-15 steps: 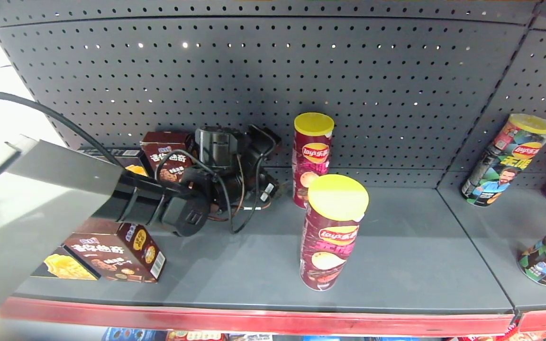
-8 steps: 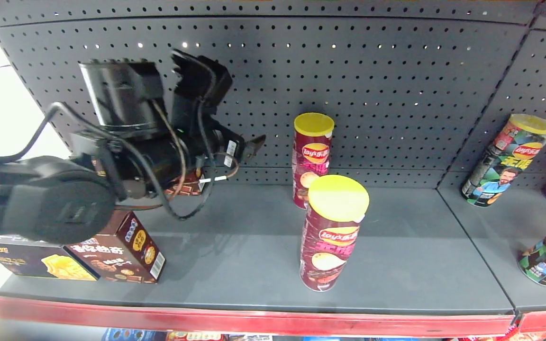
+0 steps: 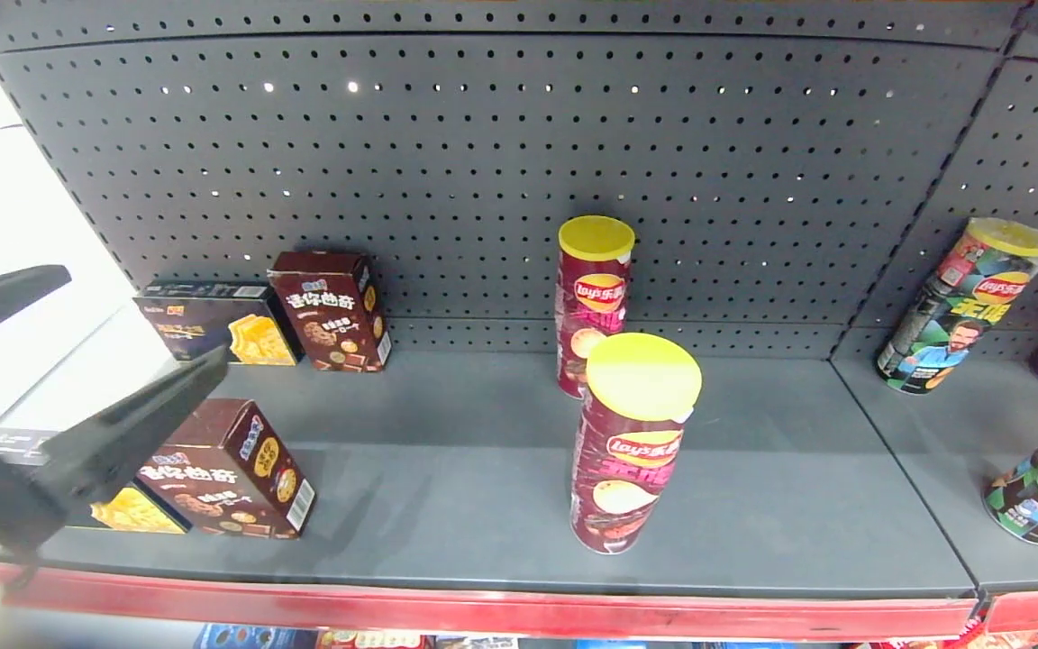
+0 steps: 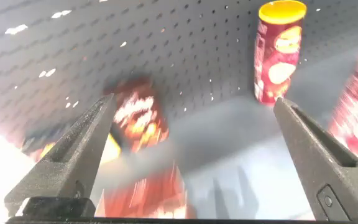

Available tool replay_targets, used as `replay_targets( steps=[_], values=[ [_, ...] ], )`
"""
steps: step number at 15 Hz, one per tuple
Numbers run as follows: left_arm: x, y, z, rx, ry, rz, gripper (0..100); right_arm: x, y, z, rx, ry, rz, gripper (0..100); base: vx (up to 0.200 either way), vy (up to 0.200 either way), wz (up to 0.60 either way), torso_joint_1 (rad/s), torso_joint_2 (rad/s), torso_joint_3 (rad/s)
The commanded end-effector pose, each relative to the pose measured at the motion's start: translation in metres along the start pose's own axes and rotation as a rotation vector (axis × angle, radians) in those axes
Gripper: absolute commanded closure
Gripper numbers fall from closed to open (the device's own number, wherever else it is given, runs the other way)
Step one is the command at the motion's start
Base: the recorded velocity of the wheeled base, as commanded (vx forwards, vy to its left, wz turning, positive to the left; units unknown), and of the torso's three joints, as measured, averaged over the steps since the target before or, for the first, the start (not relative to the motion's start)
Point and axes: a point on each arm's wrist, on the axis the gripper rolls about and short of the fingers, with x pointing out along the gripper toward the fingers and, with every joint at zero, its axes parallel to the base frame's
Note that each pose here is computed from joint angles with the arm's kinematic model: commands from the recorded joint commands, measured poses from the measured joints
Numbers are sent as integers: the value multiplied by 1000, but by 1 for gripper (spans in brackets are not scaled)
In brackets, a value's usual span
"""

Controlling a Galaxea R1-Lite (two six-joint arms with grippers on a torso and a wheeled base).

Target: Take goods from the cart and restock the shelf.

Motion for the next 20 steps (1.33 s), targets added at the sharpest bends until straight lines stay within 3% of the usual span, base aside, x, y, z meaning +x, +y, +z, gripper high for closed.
replay_targets(
  steps=[1,2,5,7,8,9,12,14,16,20],
  values=[
    [-110,6,-46,-21,-37,137,0,0,0,0,-1,1,1,0,0,0,0,0,0,0],
    [-128,1,-62,-24,-10,221,0,0,0,0,-1,2,1,0,0,0,0,0,0,0],
    [-138,-14,-102,-40,36,345,0,0,0,0,-1,1,1,0,0,0,0,0,0,0],
    [-139,-29,-136,-60,47,261,0,0,0,0,-1,2,1,0,0,0,0,0,0,0],
    [-144,-33,-144,-70,29,230,0,0,0,0,-1,2,1,0,0,0,0,0,0,0],
    [-147,-36,-154,-97,103,204,0,0,0,0,-1,2,1,0,0,0,0,0,0,0],
    [-146,-35,-153,-93,94,202,0,0,0,0,-1,1,1,0,0,0,0,0,0,0],
    [-146,-35,-153,-113,91,200,0,0,0,0,-1,2,1,0,0,0,0,0,0,0],
    [-146,-37,-153,-126,83,146,0,0,0,0,-1,1,1,0,0,0,0,0,0,0],
    [-147,-35,-154,-124,104,234,0,0,0,0,-1,2,1,0,0,0,0,0,0,0]
  ],
)
